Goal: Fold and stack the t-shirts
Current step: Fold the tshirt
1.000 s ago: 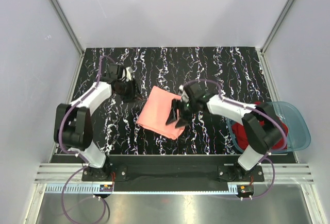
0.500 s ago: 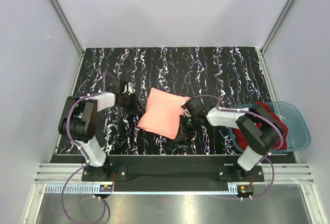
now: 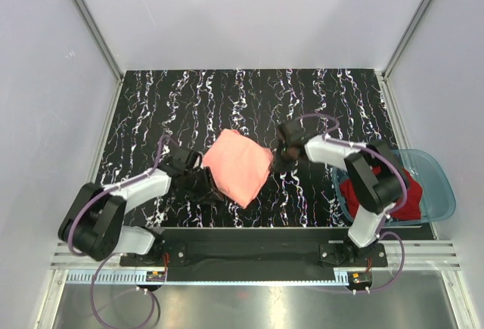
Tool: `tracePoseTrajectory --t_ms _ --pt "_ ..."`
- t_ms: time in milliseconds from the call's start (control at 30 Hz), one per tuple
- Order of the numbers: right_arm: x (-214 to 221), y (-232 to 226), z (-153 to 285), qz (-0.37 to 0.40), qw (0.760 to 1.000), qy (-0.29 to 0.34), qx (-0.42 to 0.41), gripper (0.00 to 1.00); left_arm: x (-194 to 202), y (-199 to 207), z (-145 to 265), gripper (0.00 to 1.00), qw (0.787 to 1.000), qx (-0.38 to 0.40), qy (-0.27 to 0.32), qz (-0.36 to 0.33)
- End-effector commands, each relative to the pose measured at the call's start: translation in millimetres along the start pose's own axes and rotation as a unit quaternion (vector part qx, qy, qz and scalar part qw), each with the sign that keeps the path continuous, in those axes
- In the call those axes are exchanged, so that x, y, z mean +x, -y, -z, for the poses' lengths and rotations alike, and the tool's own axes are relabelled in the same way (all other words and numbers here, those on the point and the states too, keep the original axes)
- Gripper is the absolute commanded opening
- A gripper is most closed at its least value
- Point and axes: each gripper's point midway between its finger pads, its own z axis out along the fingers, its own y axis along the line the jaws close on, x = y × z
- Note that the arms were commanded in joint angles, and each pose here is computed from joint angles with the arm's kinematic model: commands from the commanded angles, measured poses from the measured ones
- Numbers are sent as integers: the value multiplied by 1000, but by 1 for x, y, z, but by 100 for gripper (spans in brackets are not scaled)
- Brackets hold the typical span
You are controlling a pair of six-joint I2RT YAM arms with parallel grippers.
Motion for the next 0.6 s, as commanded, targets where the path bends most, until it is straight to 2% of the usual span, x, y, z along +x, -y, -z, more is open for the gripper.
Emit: tracePoseTrajectory --t_ms 0,67,167,267,300,333,367,400,433,467,500,567 --pt "-81 31 -5 15 994 81 78 3 8 -8 16 43 999 -28 15 20" --pt "-121 24 1 33 992 94 82 4 9 0 26 45 1000 -13 19 3" --pt "-147 8 18 74 988 101 87 9 8 9 47 45 999 -8 33 -29" --pt "-147 -4 37 101 988 102 64 25 -5 23 75 45 995 -14 68 -74" --pt "-139 -14 40 108 990 88 36 33 -16 37 90 47 992 -6 88 -89" --pt "-130 -15 39 112 991 74 19 49 -25 44 98 50 988 0 101 -120" --pt "-129 -27 45 122 989 76 -14 58 -39 48 102 53 986 5 110 -123" --pt "-117 -37 46 123 990 55 -52 64 -58 69 115 55 979 32 134 -147" --pt "-106 -37 42 114 990 37 -69 71 -73 75 122 56 975 49 139 -167" --pt "-98 -56 44 120 984 21 -126 78 -86 80 123 58 973 56 141 -177" --pt "-94 -57 43 115 984 12 -136 79 -109 92 121 59 969 61 144 -189" --pt "-85 -61 38 88 983 -5 -158 80 -139 91 114 60 965 49 141 -216"
